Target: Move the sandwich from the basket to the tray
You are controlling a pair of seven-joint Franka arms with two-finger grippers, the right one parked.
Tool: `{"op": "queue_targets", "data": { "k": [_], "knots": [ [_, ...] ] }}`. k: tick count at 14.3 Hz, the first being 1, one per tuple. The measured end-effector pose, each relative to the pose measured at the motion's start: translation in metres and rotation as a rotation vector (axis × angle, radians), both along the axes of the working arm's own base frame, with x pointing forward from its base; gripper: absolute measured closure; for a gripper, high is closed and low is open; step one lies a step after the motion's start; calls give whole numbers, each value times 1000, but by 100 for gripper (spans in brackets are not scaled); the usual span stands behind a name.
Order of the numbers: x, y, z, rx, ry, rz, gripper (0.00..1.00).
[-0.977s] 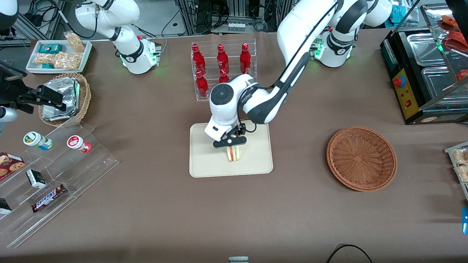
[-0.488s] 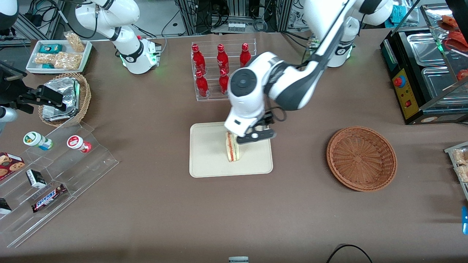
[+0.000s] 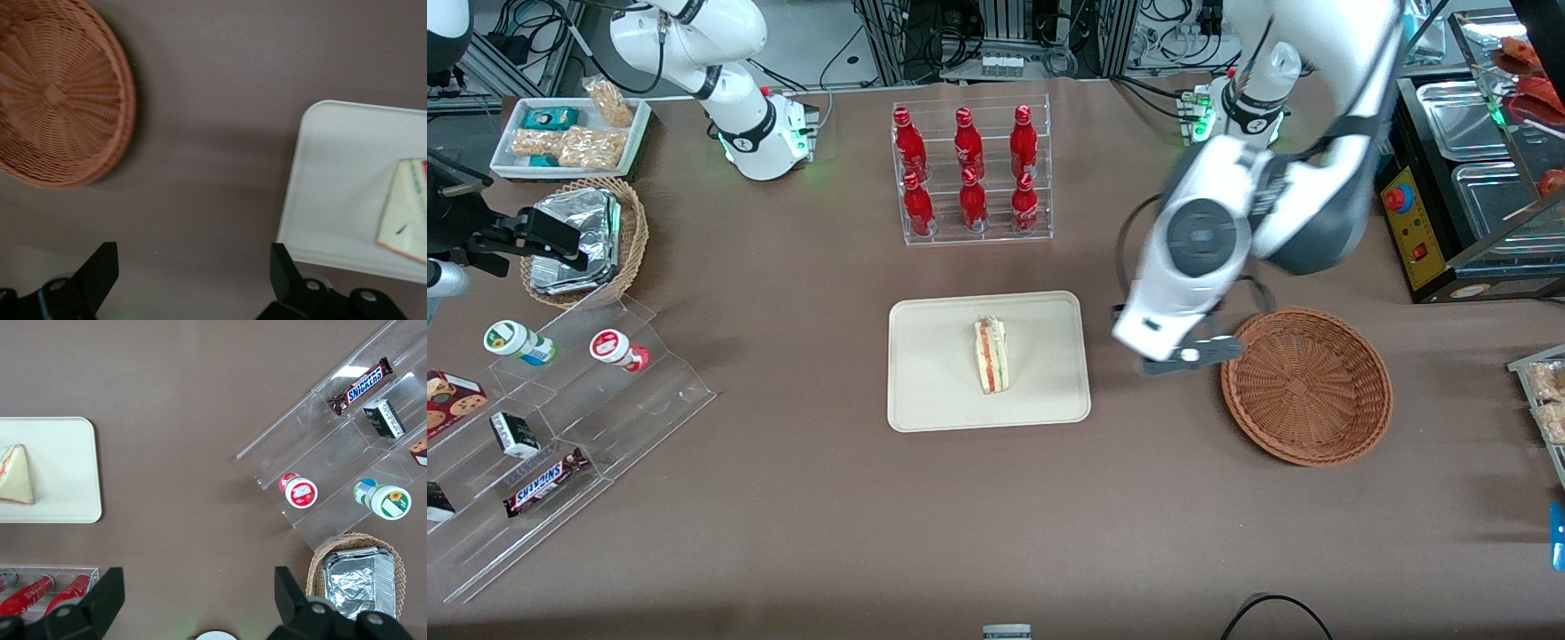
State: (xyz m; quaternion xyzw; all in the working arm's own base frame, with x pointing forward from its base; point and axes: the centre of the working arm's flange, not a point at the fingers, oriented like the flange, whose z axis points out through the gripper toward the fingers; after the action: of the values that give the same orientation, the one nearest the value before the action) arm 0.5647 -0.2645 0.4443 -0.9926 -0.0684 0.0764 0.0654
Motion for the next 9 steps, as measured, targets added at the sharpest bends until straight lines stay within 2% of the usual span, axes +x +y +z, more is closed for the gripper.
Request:
{"op": "queue_targets", "data": {
  "k": [3, 5, 9],
  "knots": [
    [-8, 63, 32, -5, 49, -63, 0],
    [-10, 97, 55, -22, 53, -87, 0],
    [-18, 160, 98, -82, 60, -143, 0]
  ]
}}
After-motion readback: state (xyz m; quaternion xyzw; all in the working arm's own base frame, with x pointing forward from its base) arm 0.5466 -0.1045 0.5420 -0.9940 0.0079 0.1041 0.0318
